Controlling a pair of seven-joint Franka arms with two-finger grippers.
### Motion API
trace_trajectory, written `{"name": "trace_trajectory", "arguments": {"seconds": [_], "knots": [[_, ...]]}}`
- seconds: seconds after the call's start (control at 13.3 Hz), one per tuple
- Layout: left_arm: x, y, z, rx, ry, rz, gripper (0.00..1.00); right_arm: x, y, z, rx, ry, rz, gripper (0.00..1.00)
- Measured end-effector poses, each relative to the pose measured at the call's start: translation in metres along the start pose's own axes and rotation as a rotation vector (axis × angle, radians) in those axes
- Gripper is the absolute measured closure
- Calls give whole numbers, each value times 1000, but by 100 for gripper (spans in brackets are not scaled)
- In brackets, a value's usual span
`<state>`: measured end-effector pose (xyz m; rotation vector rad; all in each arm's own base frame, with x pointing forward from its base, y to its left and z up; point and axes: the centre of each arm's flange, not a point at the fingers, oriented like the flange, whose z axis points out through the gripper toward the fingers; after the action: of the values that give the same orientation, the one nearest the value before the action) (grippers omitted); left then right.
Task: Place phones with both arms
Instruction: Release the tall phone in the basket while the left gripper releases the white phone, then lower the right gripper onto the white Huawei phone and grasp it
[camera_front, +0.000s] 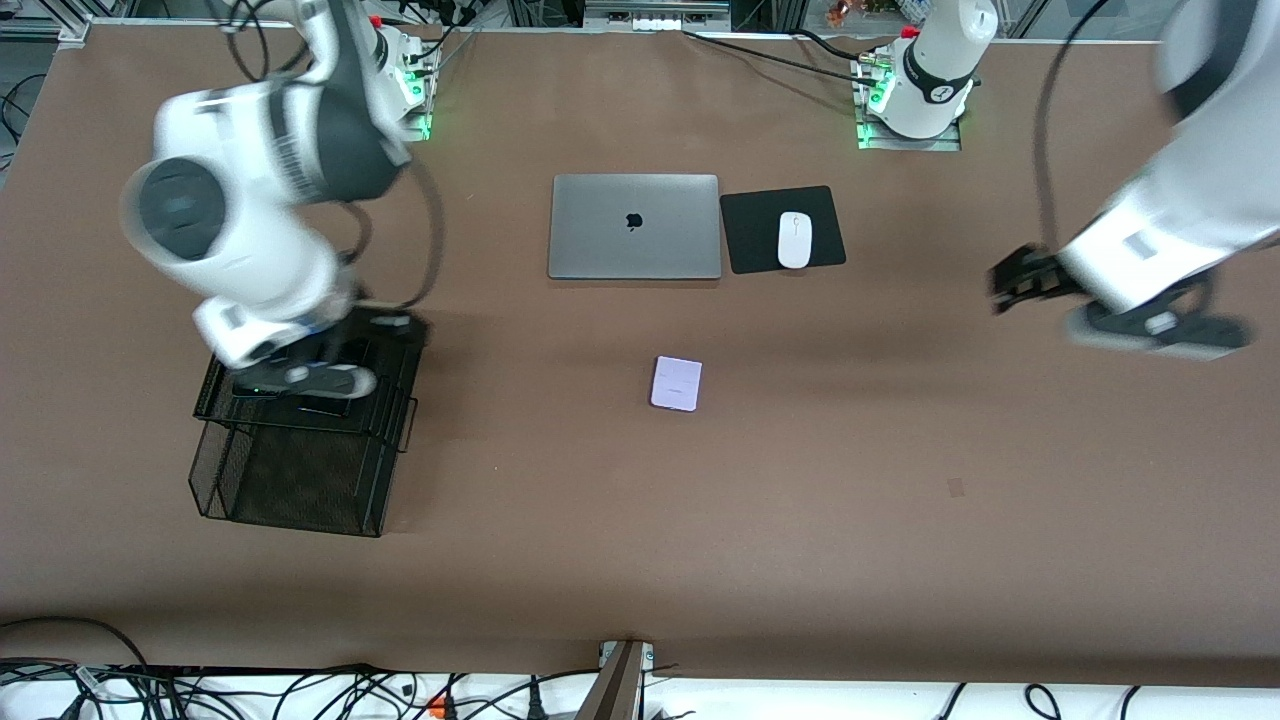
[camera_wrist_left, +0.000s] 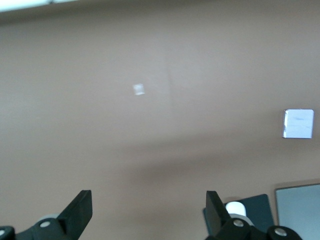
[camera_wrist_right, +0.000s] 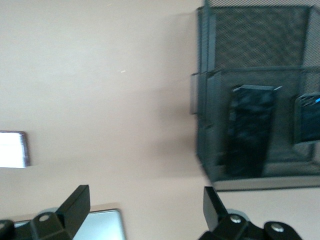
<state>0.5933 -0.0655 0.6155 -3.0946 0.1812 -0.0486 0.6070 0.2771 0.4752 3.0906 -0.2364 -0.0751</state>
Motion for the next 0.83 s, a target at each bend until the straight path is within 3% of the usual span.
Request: {"name": "trace_trajectory", "arguments": {"seconds": [0.3,0.68,0.83], "knots": [[-55,-28,3,17,7,-44,0,-52,-137,29,38,83,143,0],[-55,-24,19,17,-3,-48,0,-97,-247,95,131,133,251,0],[-55,-17,18,18,0,-41,0,-110,-271,131,139,151,254,0]]}}
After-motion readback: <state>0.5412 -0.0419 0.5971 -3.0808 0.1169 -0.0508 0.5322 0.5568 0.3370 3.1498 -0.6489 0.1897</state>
